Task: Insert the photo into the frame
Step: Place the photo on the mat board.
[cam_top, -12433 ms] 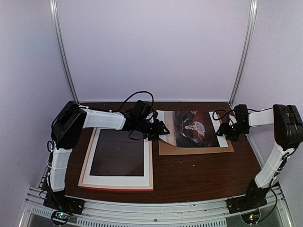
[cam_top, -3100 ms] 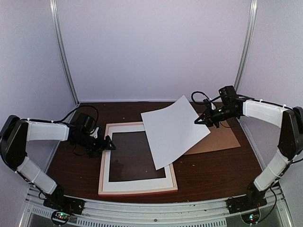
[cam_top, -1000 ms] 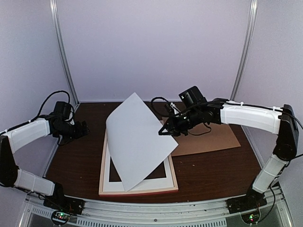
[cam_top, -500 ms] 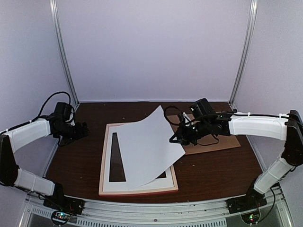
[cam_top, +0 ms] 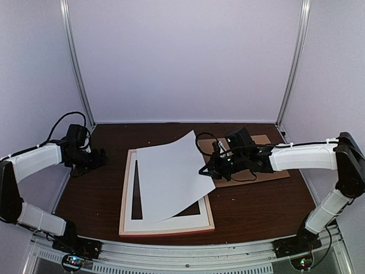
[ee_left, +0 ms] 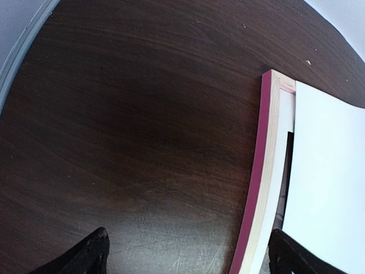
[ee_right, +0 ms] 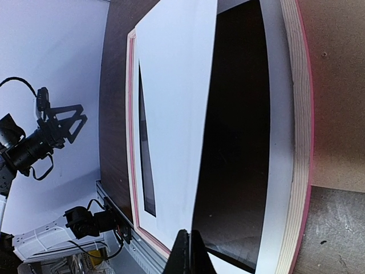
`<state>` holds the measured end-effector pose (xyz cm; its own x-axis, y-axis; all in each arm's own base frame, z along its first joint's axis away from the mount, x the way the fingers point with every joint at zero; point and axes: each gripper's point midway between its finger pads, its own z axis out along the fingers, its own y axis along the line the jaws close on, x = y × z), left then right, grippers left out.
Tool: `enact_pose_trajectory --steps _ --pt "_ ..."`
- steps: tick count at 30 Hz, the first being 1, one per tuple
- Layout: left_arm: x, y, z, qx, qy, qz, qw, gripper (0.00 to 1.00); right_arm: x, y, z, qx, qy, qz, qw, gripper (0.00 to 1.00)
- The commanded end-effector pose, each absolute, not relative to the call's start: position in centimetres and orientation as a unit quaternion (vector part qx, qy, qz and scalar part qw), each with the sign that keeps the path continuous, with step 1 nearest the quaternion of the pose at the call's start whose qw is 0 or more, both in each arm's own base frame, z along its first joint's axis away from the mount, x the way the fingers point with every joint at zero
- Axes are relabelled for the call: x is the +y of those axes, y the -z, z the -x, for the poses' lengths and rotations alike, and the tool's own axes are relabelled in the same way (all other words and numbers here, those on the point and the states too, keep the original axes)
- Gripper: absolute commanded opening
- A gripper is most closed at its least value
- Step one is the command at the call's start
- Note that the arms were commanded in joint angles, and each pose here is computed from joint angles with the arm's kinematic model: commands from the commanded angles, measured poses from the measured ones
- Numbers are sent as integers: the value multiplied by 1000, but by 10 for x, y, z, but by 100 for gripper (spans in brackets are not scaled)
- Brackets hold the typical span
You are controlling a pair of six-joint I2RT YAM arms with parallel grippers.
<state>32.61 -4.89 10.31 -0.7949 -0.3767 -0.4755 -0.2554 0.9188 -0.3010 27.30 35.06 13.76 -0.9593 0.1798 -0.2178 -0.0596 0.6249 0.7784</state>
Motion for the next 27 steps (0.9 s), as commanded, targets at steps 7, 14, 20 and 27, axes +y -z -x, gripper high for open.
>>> enact_pose_trajectory --steps 7,14,20,27 --pt "-52 -100 -332 937 127 165 280 98 365 -134 -261 873 -464 -62 140 4" --pt "-53 -100 -332 937 130 165 280 98 370 -124 -253 878 -457 -59 132 14" --pt "-54 -98 -331 937 133 164 277 98 374 -117 -250 889 -441 -29 116 28" --pt "-54 -98 -330 937 133 164 277 98 368 -101 -258 902 -419 -14 103 39"
